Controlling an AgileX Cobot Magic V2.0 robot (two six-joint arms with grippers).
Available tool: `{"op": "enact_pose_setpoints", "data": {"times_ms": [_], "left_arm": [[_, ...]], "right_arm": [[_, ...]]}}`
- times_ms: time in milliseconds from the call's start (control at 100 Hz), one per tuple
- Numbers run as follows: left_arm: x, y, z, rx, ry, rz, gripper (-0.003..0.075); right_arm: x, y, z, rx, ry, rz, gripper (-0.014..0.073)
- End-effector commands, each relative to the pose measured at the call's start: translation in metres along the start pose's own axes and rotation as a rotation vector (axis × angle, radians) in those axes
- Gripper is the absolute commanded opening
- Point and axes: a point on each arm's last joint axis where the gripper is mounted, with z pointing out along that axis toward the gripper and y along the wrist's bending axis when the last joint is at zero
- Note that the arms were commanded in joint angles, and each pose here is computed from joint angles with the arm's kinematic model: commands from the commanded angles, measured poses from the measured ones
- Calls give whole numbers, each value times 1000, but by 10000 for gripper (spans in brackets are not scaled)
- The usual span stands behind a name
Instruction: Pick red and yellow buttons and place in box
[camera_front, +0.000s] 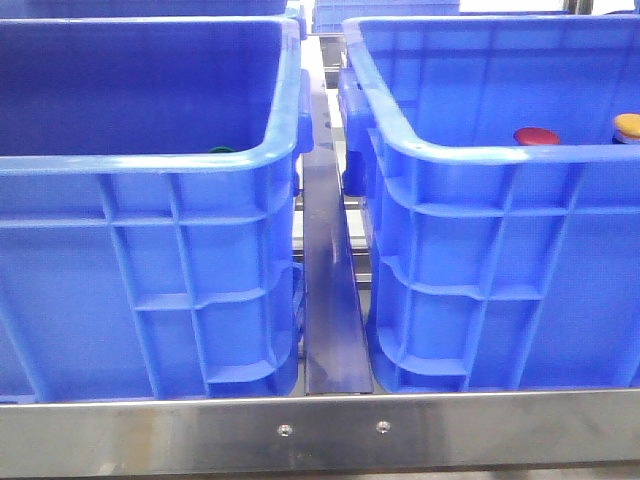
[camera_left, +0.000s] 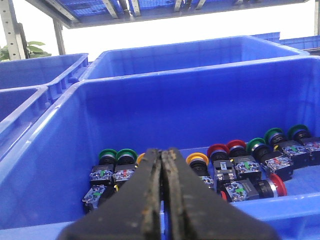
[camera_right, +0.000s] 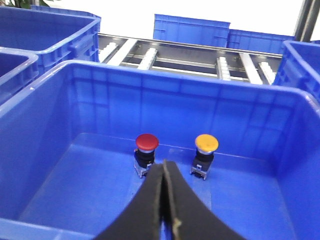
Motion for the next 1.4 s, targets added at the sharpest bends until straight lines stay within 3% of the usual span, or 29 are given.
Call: {"op": "enact_pose_setpoints", "data": {"times_ms": [0,440,950,1390], "left_arm": [[10,-1,-2,6,-54,-13,-19],[10,-1,-2,6,-54,-13,-19],[10,-1,-2,6,-54,-13,-19],[10,-1,-2,6,-54,-13,-19]], "right_arm": [[-6,-1,0,18,-125,-2,-62],[48,3,-12,36,-214,-11,-62],[39,0,-17,84,-319,-23,-62],[39,0,-17,86,-315,-23,-62]]}}
